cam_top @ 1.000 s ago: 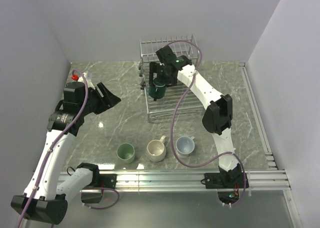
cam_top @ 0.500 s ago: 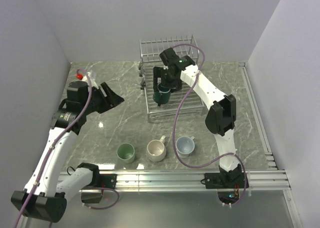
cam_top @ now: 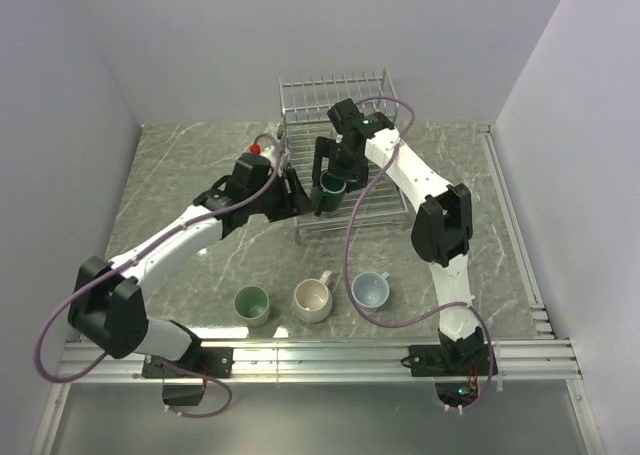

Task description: Load the cups into the dish rack

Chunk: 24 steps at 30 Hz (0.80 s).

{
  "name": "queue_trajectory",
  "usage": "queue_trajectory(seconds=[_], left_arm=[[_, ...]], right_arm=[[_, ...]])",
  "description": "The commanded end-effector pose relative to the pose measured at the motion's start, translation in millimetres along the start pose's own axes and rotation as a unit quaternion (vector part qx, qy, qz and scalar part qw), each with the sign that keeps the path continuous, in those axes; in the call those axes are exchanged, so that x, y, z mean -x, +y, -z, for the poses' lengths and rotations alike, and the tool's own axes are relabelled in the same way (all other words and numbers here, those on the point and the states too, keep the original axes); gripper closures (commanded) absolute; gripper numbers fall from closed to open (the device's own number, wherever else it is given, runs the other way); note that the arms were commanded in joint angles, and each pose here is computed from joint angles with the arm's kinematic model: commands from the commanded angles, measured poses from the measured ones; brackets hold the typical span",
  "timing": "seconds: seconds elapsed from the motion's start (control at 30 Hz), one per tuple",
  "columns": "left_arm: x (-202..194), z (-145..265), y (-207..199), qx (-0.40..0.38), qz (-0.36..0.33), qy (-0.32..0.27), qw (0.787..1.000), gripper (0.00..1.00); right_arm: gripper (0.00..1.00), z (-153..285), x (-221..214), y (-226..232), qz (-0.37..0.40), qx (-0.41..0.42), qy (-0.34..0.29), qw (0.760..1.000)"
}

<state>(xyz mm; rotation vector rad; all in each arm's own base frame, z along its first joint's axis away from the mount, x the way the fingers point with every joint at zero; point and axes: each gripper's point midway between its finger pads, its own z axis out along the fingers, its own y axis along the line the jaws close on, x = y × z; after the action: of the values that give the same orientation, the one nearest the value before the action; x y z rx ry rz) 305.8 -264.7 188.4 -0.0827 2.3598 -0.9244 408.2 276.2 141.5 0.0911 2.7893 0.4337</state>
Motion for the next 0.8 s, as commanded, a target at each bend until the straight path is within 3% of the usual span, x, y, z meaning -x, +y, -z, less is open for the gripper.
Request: queue_trajectory(seconds=[0.0,0.07,0.33,0.57,0.77], left_arm=[[40.9,-11.3,-46.4,-0.063,0.006,-0.084,0.994,0.38],[39.3,-20.4,-54.6,-0.074,0.015,-0.091,0.993,0.38],[29.7,-60.1,-37.8,0.007,0.014,-0.103,0.995,0.36],[39.4,-58.1,-18.7,0.070,0.034,-0.149,0.986,0.36],[42.2,-52.0,-11.7,0.076,0.066,-0.176,0.979,0.34]], right_arm=[[0.00,27.0,18.3,29.2,-0.025,0.061,-0.031,0.997],[0.00,30.1,22.8,36.4,-0.045,0.076,-0.030,0.996],[0.00,8.5,10.4,37.2,-0.099,0.065,0.014,0.993],[0.00,-1.8,-1.4,19.7,-0.108,0.025,0.022,0.994],[0.00,-14.3,-11.4,7.9,-0.129,-0.007,0.038,0.991]])
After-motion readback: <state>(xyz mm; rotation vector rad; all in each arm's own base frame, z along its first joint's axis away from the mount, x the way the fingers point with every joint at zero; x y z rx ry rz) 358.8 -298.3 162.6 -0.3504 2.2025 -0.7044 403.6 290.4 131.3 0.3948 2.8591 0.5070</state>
